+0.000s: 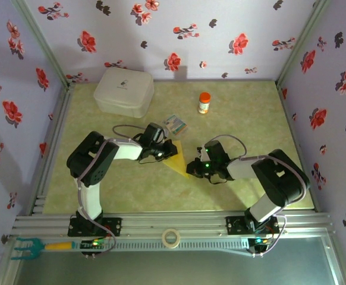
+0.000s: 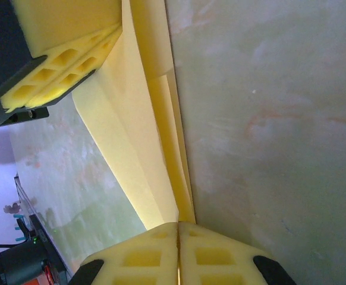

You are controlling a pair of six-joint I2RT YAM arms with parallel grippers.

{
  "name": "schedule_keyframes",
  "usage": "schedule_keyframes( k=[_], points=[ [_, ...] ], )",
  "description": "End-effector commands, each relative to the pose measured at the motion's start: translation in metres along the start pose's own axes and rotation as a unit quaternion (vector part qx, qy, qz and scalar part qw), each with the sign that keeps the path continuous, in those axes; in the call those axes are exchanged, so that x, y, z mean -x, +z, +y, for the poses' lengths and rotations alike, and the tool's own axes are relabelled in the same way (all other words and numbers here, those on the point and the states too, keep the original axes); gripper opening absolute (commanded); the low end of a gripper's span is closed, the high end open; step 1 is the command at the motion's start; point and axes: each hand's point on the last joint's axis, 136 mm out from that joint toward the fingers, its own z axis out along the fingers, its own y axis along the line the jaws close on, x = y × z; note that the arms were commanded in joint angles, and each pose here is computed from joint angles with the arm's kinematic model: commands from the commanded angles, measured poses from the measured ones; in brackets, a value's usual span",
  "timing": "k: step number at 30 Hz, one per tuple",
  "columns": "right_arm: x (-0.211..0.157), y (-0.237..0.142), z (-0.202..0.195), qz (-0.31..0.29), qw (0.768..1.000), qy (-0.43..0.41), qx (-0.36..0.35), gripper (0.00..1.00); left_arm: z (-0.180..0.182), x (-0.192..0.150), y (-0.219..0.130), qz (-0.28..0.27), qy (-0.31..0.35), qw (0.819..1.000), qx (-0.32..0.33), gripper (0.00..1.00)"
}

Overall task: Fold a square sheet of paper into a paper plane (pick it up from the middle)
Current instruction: Fourth fold the wing at the center of the table.

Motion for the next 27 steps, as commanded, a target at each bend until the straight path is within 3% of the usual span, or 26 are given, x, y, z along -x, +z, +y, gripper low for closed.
schedule_keyframes(
  k=[1, 8, 18, 22, 27],
  points=[
    [-0.033, 0.0, -0.036, 0.046, 0.996, 0.038, -0.066, 0.12, 0.03, -0.012, 0.006, 0.02, -0.014, 0.999, 0.042, 0.06],
    [-0.035, -0.005, -0.033, 0.044, 0.996, 0.039, -0.063, 0.17, 0.03, -0.013, 0.006, 0.021, -0.014, 0.999, 0.042, 0.06],
    [-0.045, -0.002, -0.047, 0.054, 0.993, 0.051, -0.093, 0.07, 0.03, -0.013, 0.006, 0.022, -0.015, 0.999, 0.042, 0.05],
    [-0.046, -0.004, -0.044, 0.052, 0.994, 0.049, -0.087, 0.13, 0.03, -0.013, 0.006, 0.021, -0.014, 0.999, 0.041, 0.05],
    [-0.048, -0.009, -0.044, 0.044, 0.994, 0.053, -0.088, 0.14, 0.03, -0.013, 0.006, 0.021, -0.015, 0.999, 0.041, 0.05]
  ],
)
